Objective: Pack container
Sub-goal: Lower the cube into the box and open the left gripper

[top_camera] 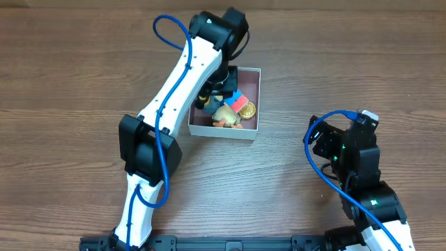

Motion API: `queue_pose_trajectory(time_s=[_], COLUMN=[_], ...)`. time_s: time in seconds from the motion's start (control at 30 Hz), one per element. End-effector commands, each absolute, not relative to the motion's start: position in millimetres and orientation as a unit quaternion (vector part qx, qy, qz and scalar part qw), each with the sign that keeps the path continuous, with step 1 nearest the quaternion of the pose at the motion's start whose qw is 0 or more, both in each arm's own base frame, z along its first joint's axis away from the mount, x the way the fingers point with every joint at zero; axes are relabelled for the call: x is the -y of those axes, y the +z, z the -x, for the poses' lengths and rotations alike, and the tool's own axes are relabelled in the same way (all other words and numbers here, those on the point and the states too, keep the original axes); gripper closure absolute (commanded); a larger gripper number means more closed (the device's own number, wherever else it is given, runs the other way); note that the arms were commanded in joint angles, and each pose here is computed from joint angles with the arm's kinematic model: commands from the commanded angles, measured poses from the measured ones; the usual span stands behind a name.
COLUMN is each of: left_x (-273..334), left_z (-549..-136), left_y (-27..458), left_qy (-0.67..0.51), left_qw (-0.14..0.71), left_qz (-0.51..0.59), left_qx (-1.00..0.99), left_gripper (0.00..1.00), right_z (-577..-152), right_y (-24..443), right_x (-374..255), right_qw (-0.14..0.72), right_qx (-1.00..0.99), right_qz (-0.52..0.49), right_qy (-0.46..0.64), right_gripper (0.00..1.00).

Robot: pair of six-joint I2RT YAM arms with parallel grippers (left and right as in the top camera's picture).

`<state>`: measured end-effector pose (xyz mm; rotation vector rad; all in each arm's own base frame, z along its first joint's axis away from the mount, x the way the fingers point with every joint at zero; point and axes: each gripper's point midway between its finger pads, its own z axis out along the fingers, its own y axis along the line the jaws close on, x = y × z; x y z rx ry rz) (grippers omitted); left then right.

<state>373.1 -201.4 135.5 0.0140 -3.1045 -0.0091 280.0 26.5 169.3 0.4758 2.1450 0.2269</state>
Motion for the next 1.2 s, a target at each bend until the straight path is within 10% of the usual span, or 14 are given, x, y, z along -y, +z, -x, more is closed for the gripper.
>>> queue_pose_trajectory(time_s=[0.0, 0.17, 1.17], left_x=[189, 193, 241], left_z=[-360, -351, -382], left_y=[110, 99, 78], left_qy=[-0.034, -0.022, 0.077], left_qw=[0.056, 0.081, 0.021], left_qz=[-0.019, -0.018, 0.004], left_qx=[0.998, 0.996, 0.997], left_gripper=[0.73, 0.96, 0.96], right_z=[-281, -281, -281], right_y=[173, 173, 173], right_x=[-24, -24, -24], right_qw=[0.457, 0.457, 0.457], right_qx=[-0.862, -0.862, -0.862], right_qz=[-0.2, -0.2, -0.2], right_qy=[0.09, 0.09, 0.09], right_gripper=[0.0, 0.0, 0.0])
